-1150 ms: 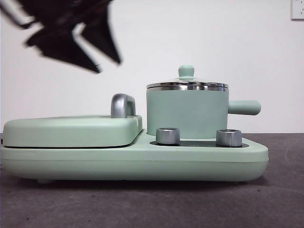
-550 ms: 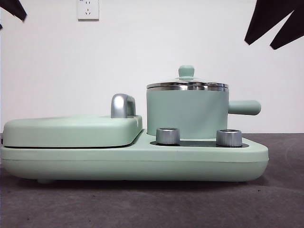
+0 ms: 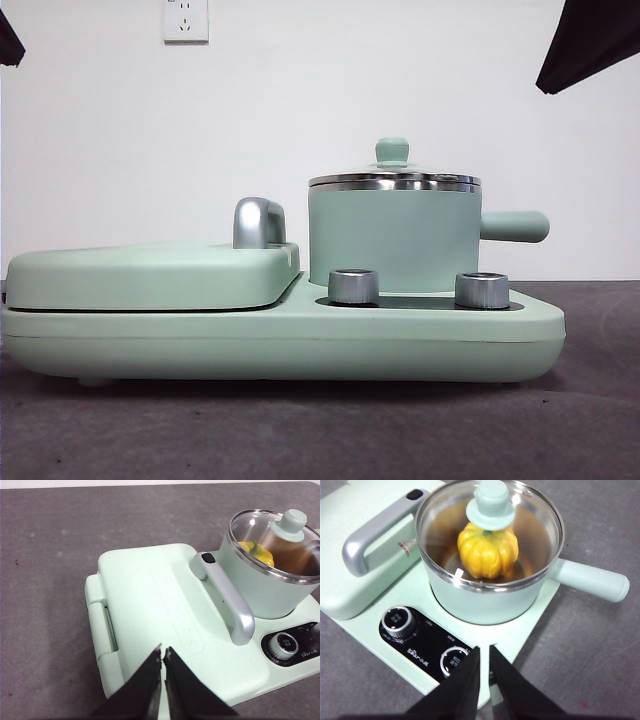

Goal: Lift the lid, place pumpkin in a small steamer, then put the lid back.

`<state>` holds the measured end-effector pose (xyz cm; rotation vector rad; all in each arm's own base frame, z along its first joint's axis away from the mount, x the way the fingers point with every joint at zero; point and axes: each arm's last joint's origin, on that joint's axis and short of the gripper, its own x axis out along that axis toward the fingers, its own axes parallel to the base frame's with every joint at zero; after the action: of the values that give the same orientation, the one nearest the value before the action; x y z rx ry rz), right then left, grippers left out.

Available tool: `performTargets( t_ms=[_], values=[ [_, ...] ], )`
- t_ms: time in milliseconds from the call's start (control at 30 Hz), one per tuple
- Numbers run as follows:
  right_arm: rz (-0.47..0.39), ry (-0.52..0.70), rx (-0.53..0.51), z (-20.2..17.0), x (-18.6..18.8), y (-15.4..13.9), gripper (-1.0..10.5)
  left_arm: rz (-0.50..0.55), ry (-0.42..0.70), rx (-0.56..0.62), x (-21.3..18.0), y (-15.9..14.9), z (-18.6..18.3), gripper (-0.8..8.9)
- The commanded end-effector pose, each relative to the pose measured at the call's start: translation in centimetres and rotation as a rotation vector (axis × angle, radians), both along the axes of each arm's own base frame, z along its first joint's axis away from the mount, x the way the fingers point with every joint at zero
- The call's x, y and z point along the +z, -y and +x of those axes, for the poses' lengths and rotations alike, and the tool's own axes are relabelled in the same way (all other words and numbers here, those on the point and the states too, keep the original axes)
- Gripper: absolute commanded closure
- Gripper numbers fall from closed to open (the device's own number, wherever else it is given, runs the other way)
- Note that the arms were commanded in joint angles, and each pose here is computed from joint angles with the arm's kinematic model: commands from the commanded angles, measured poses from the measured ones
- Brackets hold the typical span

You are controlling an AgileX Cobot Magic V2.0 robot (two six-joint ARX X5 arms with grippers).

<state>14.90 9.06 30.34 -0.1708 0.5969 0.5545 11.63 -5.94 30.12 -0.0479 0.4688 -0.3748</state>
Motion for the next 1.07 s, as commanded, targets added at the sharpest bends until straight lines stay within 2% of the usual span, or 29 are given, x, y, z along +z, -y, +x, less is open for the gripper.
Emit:
performTargets(
  t_ms=[33, 400, 467, 600, 767, 933, 1067],
  values=[
    [0.023, 0.027, 0.005, 0.1, 0.4, -0.2, 9.3, -0.006, 0.01, -0.007, 0.2, 0.1, 0.0, 8.07],
    [0.053, 0.08, 0.002, 0.4, 0.9, -0.3, 9.3, -0.015, 0.03, -0.008, 0.4, -0.2, -0.5, 8.07],
    [0.054, 0.08, 0.002, 0.4, 0.9, -0.3, 9.3, 0.032, 0.077, -0.006, 0.6, -0.8, -0.8, 8.07],
    [0.054, 0.08, 0.002, 0.4, 0.9, -0.3, 9.3, 0.017, 0.143, 0.128, -0.2, -2.8, -1.6, 8.07],
    [0.054, 0.08, 0.002, 0.4, 0.9, -0.3, 9.3, 0.033, 0.3, 0.309, -3.6, -4.8, -2.5, 8.07],
    [0.054, 0.08, 0.002, 0.4, 0.9, -0.3, 9.3, 0.003, 0.418, 0.41, -7.9, -5.6, -2.4, 8.07],
    [0.054, 0.08, 0.002, 0.4, 0.9, -0.3, 9.3, -0.006, 0.438, 0.44, -10.8, -5.9, -2.1, 8.07]
  ],
)
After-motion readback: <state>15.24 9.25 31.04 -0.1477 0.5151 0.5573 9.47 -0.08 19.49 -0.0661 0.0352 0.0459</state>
